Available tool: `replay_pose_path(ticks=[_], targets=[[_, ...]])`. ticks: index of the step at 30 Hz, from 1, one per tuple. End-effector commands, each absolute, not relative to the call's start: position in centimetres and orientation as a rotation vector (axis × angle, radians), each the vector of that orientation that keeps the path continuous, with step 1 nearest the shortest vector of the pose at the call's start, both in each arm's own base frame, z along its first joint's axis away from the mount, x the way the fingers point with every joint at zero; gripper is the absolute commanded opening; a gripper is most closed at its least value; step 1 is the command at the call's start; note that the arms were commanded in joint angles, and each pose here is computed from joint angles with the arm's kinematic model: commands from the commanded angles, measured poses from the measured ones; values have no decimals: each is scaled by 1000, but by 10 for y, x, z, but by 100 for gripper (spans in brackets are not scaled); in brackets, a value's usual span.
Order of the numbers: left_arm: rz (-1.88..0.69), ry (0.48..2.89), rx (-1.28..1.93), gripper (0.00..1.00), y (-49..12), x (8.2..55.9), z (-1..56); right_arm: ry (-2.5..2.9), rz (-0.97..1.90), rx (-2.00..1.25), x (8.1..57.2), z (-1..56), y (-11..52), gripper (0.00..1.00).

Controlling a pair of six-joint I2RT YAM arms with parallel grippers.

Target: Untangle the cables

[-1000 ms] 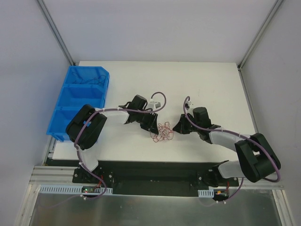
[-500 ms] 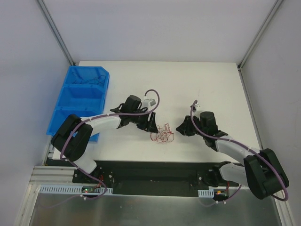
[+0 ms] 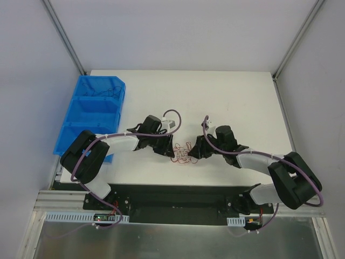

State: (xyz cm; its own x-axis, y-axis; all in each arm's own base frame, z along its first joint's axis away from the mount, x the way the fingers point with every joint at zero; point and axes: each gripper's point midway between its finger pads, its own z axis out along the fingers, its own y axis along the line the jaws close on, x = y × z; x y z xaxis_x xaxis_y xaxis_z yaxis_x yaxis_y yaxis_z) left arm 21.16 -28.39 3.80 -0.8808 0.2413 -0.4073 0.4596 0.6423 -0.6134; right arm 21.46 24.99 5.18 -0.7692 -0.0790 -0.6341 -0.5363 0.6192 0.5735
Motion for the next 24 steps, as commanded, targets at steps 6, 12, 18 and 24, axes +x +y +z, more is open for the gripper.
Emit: replay_pose_path(ticks=[6, 12, 18, 24], targets=[[-887, 2572, 567, 42, -278, 234, 20, 2254, 1003, -515, 231, 60, 258, 47], [-921, 2570, 609, 27, -288, 227, 20, 2258, 965, -511, 233, 56, 254, 47], [-917, 2534, 631, 0, -288, 223, 38, 2176, 889, -548, 234, 68, 248, 51], [-1068, 2407, 693, 0, -302, 217, 92, 2089, 933, -571, 228, 93, 254, 66]])
